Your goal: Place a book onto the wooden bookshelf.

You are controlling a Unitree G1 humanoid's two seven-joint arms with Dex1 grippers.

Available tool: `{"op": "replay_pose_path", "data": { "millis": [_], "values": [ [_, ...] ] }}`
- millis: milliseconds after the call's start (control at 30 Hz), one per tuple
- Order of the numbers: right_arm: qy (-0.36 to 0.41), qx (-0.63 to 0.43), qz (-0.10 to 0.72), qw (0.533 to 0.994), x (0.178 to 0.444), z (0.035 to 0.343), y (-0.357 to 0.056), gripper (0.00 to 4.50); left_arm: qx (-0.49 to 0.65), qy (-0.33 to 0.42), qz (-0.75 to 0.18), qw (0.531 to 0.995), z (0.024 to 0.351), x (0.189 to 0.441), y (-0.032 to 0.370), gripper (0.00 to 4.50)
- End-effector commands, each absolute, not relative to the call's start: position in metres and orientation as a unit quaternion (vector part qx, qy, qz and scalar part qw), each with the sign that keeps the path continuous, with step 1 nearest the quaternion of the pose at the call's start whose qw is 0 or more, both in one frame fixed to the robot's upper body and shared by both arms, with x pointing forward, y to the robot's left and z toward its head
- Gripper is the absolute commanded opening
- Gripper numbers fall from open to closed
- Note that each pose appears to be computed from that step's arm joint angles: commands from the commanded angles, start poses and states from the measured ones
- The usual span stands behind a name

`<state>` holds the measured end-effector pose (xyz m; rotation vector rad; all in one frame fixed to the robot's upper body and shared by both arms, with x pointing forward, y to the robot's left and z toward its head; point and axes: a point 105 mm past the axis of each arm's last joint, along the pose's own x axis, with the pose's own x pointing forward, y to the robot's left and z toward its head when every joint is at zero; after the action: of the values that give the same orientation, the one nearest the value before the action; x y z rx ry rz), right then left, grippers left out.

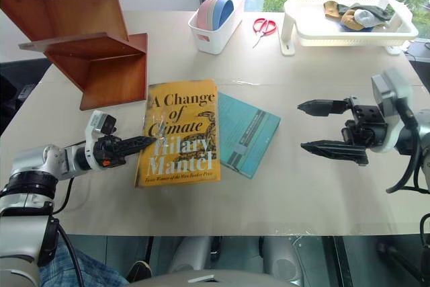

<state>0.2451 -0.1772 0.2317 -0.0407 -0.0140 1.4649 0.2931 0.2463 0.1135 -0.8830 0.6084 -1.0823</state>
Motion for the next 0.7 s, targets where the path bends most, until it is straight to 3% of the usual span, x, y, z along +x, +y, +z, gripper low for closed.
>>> {"op": "replay_pose_path", "data": {
  "millis": [33, 200, 267, 400, 600, 700],
  "values": [
    [-0.019, -0.039, 0.672, 0.739, 0.244, 0.24, -0.178, 4.5, -0.4, 0.248, -0.504, 0.724, 0.127, 0.292, 0.247, 0.09],
    [-0.024, -0.042, 0.663, 0.747, 0.248, 0.242, -0.184, 4.5, -0.363, 0.214, -0.543, 0.726, 0.15, 0.288, 0.236, 0.09],
    [-0.025, -0.042, 0.658, 0.751, 0.25, 0.242, -0.187, 4.5, -0.269, 0.156, -0.567, 0.763, 0.167, 0.293, 0.229, 0.09],
    [-0.027, -0.039, 0.651, 0.757, 0.253, 0.24, -0.192, 4.5, -0.11, 0.008, -0.549, 0.829, 0.221, 0.313, 0.213, 0.09],
    [-0.057, -0.013, 0.642, 0.765, 0.263, 0.251, -0.2, 4.5, 0.059, -0.148, -0.542, 0.825, 0.312, 0.307, 0.181, 0.09],
    [-0.07, 0.0, 0.64, 0.765, 0.266, 0.255, -0.201, 4.5, 0.114, -0.2, -0.52, 0.823, 0.343, 0.303, 0.178, 0.09]
  ]
}}
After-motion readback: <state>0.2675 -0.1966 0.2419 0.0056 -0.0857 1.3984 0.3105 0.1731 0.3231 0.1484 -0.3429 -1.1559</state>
